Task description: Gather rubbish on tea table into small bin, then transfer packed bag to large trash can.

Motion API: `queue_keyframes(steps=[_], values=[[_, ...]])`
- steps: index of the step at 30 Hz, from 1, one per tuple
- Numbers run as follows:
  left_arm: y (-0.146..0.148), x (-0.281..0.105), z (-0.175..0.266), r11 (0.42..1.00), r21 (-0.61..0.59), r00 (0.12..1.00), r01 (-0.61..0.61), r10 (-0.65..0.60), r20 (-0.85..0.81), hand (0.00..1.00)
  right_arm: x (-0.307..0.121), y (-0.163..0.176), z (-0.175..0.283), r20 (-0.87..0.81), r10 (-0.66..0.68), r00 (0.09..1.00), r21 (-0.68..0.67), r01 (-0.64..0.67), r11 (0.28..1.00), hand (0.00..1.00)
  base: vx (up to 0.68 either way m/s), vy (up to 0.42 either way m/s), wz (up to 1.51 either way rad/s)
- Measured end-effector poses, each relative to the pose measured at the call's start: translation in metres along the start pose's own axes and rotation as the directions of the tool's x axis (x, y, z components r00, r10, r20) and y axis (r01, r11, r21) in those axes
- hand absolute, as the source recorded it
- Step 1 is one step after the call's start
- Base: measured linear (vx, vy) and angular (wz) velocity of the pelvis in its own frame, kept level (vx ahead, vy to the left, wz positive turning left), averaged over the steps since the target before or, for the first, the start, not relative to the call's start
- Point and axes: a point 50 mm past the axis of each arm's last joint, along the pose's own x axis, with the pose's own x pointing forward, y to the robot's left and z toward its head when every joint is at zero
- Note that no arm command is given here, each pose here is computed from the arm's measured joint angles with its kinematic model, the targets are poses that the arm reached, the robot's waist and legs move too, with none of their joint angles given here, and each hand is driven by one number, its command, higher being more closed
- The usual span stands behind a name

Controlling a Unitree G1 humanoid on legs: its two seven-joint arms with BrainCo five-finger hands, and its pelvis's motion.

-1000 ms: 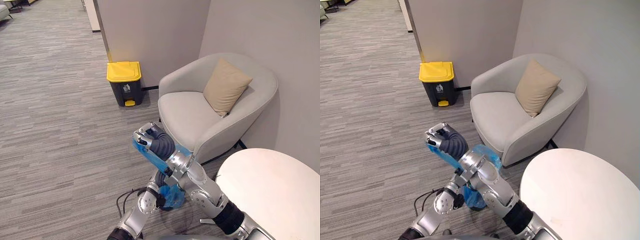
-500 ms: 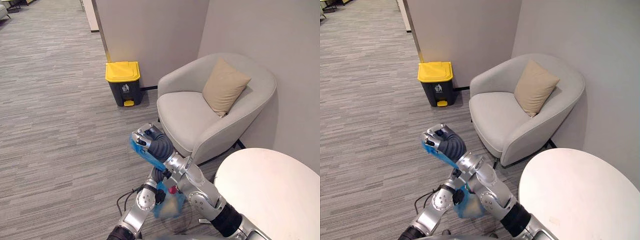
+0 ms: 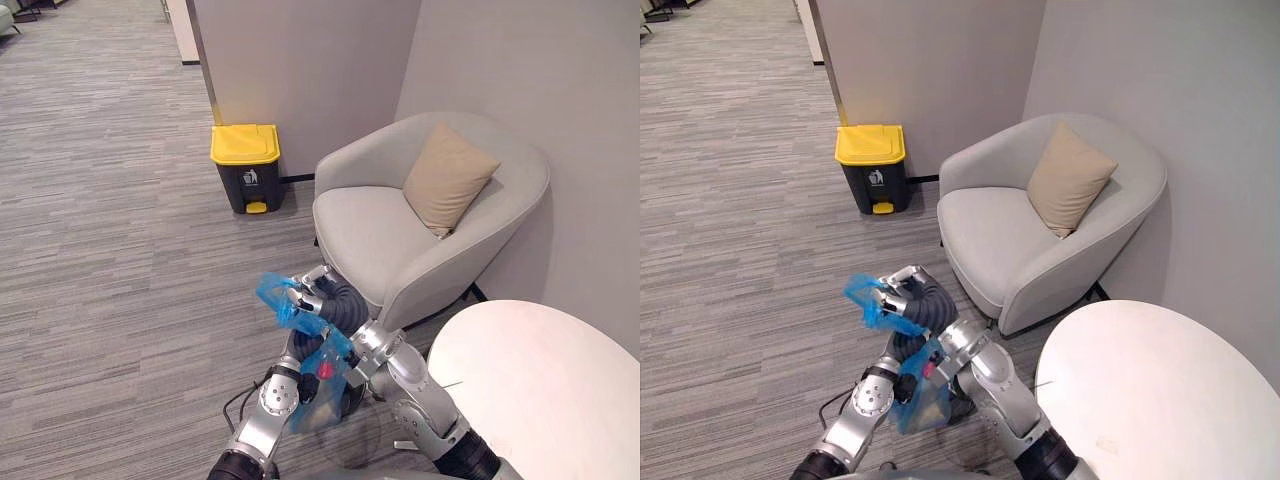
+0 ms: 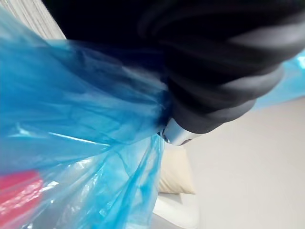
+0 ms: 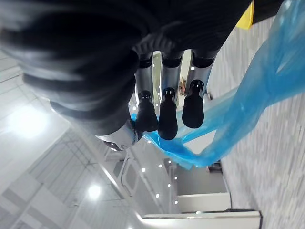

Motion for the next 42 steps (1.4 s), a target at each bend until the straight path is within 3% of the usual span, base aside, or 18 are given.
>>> queue_keyframes(steps=[8,15,21,27,33,42], values=[[0.012,-0.002,-0.01,0.999,-0.002,0.998,-0.047,0.047,-0.03,1.0,-0.017,-0.012,-0.004,-0.067,-0.031,0.997,-0.36,0.005,0.933,0.0,0.0,0.0,0.0],[0.024,-0.005,-0.021,0.995,-0.01,0.992,-0.099,0.098,-0.076,1.0,-0.028,-0.017,-0.017,-0.127,-0.094,0.988,-0.472,0.023,0.881,0.0,0.0,0.0,0.0],[0.038,-0.022,-0.043,0.985,-0.037,0.973,-0.17,0.162,-0.165,1.0,-0.044,-0.037,-0.022,-0.14,-0.234,0.962,-0.491,0.138,0.86,0.0,0.0,0.0,0.0],[0.061,-0.039,-0.061,0.959,-0.055,0.935,-0.279,0.258,-0.242,1.0,-0.07,-0.068,-0.039,-0.197,-0.441,0.876,-0.45,0.319,0.834,0.0,0.0,0.0,0.0],[0.068,-0.054,-0.085,0.948,-0.08,0.899,-0.309,0.263,-0.35,1.0,-0.106,-0.088,-0.07,-0.336,-0.586,0.738,-0.386,0.46,0.8,0.0,0.0,0.0,0.0],[0.056,-0.079,-0.113,0.953,-0.114,0.857,-0.281,0.196,-0.476,1.0,-0.161,-0.083,-0.115,-0.561,-0.645,0.52,-0.352,0.555,0.754,0.0,0.0,0.0,0.0]])
